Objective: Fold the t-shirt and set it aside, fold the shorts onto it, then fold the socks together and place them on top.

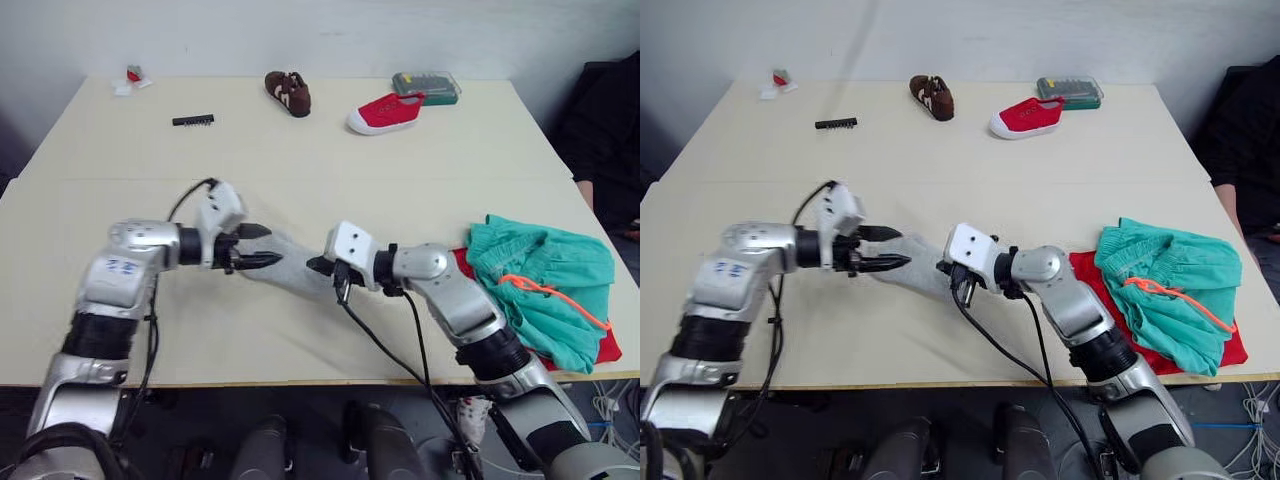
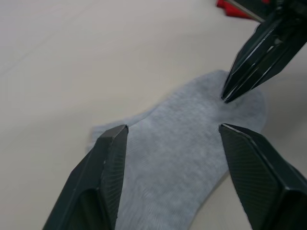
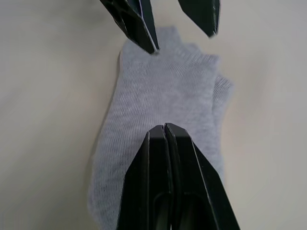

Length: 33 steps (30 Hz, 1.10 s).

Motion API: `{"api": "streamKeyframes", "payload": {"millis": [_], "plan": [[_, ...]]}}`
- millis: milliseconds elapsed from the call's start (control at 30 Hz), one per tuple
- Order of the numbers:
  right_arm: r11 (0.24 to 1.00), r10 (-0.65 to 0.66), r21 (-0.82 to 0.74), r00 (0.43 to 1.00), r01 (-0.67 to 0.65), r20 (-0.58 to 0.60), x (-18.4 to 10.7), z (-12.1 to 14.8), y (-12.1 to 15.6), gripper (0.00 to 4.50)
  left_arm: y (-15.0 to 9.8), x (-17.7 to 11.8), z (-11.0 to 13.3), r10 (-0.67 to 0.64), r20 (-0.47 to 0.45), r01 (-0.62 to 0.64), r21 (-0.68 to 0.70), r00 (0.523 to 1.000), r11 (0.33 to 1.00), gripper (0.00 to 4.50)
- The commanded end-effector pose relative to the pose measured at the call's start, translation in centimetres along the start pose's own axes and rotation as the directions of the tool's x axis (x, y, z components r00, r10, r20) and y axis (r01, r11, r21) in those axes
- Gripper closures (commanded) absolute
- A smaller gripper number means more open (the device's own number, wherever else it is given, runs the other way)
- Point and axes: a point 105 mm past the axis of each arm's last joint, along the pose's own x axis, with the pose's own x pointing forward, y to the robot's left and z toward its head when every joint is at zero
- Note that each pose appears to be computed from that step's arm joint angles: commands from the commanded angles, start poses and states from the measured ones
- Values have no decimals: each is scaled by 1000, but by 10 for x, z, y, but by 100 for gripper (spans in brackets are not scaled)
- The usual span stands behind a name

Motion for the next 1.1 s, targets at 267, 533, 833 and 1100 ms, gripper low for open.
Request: {"api": "streamKeyframes", "payload": {"millis": [267,533,833,1100], "plan": [[989,-39,148,998,30,58,-31,14,14,450,15,8,-19,-140,-147,167,194,979,967,449],[964,-216,153,976,219,-39,-2,-21,7,450,22,22,-44,-143,-216,185,190,966,964,449],[889,-226,393,972,235,-71,-67,-32,30,450,21,24,-41,-175,-160,200,163,972,966,449],[532,-166,837,985,126,-43,-70,-44,52,388,20,19,-43,-154,-140,176,160,978,971,450]]}}
